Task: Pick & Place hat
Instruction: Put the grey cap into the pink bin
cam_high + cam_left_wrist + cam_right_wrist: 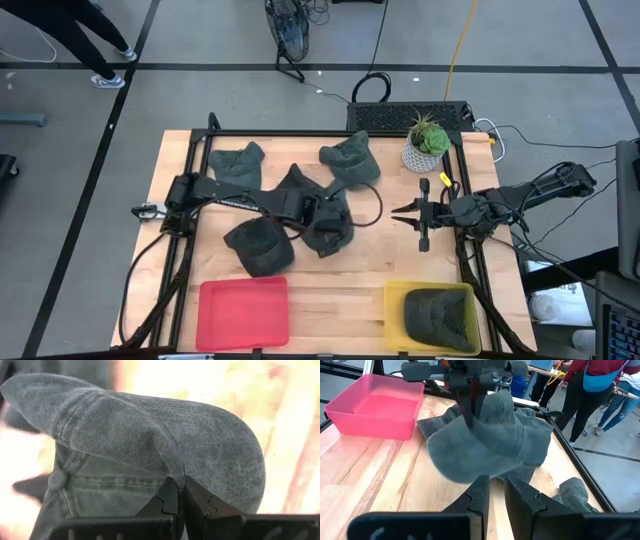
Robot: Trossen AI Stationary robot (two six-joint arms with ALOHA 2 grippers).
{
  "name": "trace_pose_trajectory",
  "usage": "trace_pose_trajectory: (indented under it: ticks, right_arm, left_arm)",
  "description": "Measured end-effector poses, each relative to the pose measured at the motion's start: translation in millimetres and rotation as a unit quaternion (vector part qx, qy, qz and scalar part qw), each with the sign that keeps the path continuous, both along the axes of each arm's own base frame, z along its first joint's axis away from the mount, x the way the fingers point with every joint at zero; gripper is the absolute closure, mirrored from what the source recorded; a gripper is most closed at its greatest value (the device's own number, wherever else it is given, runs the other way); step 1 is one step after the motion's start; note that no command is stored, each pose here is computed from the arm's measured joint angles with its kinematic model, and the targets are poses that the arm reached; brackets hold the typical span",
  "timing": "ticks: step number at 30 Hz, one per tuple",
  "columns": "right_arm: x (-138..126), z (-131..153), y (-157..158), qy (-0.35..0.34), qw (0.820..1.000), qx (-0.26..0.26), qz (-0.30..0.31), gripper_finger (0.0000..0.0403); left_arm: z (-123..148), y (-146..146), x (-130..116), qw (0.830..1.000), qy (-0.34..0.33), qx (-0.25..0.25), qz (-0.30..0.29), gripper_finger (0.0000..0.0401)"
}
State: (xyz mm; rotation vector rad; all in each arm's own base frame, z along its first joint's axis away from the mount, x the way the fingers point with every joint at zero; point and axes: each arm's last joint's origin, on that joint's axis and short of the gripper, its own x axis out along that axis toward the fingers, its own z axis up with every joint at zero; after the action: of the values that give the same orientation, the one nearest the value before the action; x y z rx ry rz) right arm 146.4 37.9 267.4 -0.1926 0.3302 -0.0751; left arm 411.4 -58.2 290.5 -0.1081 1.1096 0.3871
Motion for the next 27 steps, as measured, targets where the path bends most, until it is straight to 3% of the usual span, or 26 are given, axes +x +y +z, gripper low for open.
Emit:
trace_pose_trajectory:
  ticks: [12,21,27]
  right_arm:
    - [-1,-5,0,0.01,1.0,-0.003,0.0,0.0358]
    - [1,1,0,-0.02,1.0,-0.016,0.007,0.0358]
    - [2,5,1,-0.042,0.999,-0.025,0.011,0.0358]
  left_arm:
    - [4,-56,-30,0.998,0.021,0.005,0.057,0.0388]
    - [41,-104,-81,0.99,-0.063,0.004,0.125,0.0393]
    - [45,-136,-107,0.981,-0.098,-0.016,0.167,0.0386]
